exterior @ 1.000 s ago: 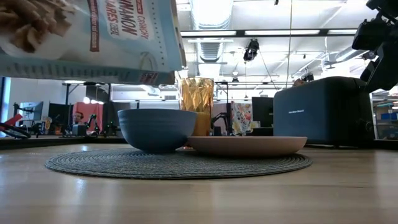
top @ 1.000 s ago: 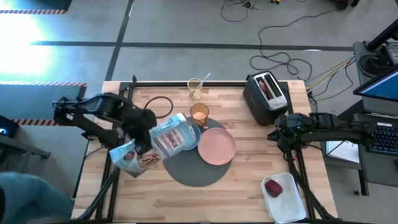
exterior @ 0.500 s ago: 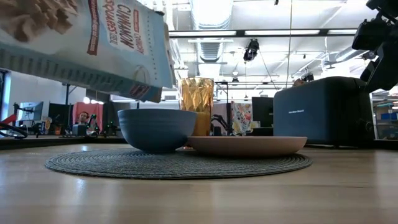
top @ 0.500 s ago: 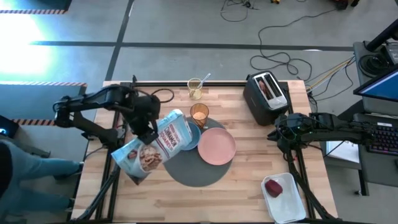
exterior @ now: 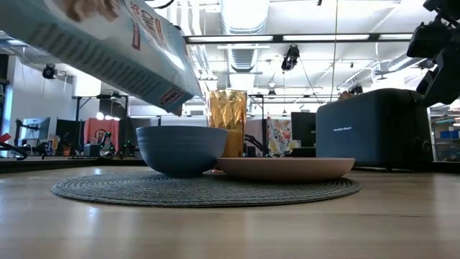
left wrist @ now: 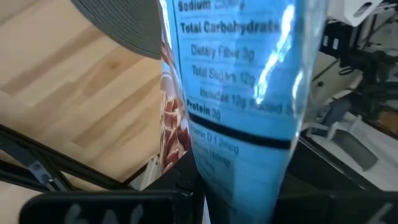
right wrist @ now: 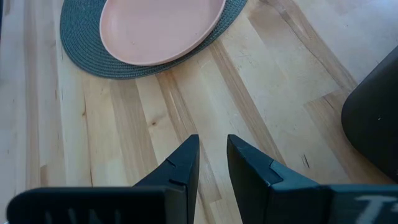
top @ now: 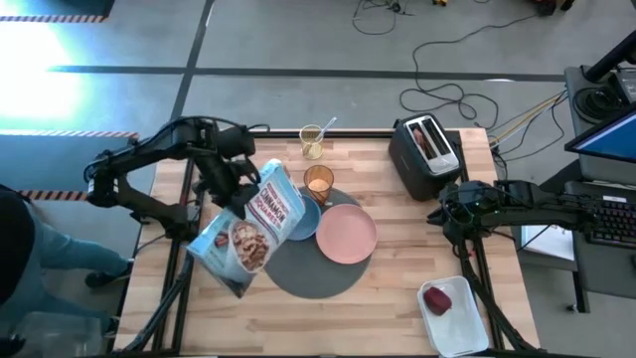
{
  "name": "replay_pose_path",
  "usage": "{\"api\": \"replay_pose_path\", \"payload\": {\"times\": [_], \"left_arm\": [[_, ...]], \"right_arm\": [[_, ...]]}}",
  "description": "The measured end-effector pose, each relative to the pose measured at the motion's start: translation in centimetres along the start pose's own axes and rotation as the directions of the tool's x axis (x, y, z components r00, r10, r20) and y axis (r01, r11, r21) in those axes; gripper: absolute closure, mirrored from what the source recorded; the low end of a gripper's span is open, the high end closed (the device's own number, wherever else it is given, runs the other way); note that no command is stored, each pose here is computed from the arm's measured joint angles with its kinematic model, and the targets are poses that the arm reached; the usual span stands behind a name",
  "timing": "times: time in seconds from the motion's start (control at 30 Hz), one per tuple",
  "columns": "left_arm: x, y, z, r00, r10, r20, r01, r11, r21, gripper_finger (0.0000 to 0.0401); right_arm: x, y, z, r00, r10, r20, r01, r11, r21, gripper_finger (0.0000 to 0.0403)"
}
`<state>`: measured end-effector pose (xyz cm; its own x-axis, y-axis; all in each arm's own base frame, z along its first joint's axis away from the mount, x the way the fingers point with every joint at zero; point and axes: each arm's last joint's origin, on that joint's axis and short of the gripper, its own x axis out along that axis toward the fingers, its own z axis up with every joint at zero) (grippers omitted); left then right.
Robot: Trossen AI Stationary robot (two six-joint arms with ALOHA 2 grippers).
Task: Arrange a breakfast setting
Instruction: Pour the cereal box into the blue bowl
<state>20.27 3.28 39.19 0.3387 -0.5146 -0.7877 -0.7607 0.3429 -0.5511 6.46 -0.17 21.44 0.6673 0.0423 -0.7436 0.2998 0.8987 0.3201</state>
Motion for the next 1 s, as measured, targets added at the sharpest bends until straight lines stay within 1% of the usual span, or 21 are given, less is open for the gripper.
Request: {"api": "replay_pose_path", "payload": {"times": [0.33, 0.5, 0.6, 1.0], "left_arm": [[0.4, 0.1, 0.0, 0.993, -0.062, -0.097, 0.058, 0.997, -0.042, 0.0349], [1.3, 0.7, 0.4, 0.981, -0.085, -0.176, 0.068, 0.993, -0.099, 0.0349], [1.6, 1.0, 0.7, 0.977, -0.092, -0.193, 0.069, 0.99, -0.124, 0.0349], [2.0, 1.4, 1.0, 0.943, -0.176, -0.284, 0.139, 0.979, -0.148, 0.0349]], "right_arm": [[0.0, 0.0, 0.0, 1.0, 0.0, 0.0, 0.0, 1.0, 0.0, 0.033], [0.0, 0.0, 0.0, 1.0, 0.0, 0.0, 0.0, 1.0, 0.0, 0.033], [0.0, 0.0, 0.0, 1.0, 0.0, 0.0, 0.0, 1.0, 0.0, 0.033], [0.0, 0.0, 0.0, 1.0, 0.0, 0.0, 0.0, 1.0, 0.0, 0.033]]}}
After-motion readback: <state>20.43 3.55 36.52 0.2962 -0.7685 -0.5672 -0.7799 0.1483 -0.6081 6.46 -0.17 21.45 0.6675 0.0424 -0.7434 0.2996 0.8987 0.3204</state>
